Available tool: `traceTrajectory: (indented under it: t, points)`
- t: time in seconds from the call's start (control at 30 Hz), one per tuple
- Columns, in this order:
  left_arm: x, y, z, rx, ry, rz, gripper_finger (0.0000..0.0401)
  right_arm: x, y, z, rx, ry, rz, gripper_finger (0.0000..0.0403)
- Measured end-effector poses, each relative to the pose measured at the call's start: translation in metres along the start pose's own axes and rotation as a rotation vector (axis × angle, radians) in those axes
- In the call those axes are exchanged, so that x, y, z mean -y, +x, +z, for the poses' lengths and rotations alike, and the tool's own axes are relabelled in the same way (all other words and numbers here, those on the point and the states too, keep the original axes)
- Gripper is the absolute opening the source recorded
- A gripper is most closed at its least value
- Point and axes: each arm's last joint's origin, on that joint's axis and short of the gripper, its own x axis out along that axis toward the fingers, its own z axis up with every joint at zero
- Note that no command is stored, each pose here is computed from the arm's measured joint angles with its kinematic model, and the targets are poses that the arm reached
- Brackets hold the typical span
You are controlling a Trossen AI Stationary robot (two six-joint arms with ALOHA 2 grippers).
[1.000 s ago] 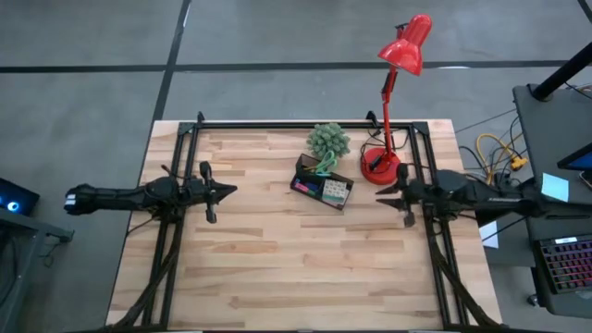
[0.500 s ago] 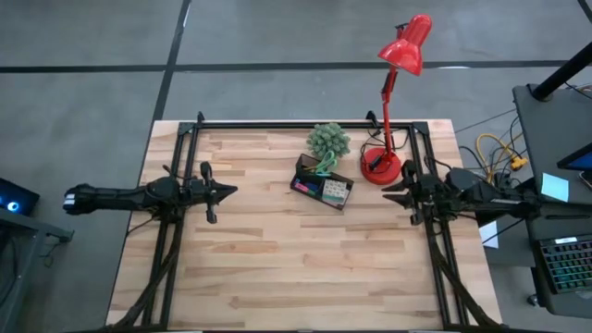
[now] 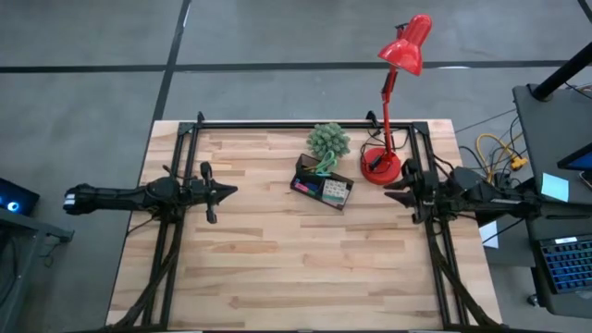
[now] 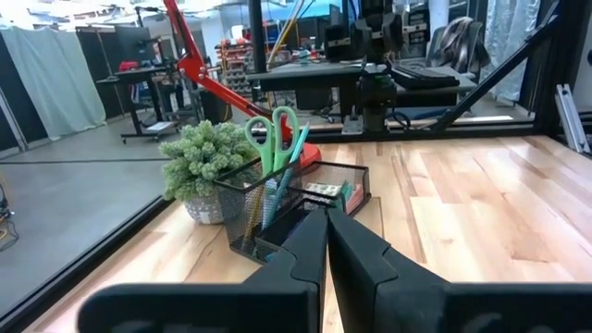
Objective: Pick and place office supplies into organizer
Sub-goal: Return to Home Position
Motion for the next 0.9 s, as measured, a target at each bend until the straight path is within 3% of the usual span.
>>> traceTrajectory:
  t: [0.2,0.9]
  points:
    - [0.0,0.0001,-0.0002,-0.003,0.001,0.0,0.0,0.0,0.0,0.0,0.0,0.145,0.0,0.0071]
    - [0.0,0.0,-0.0001,-0.001,0.0,-0.001,0.0,0.0,0.0,0.0,0.0,0.15,0.0,0.0083]
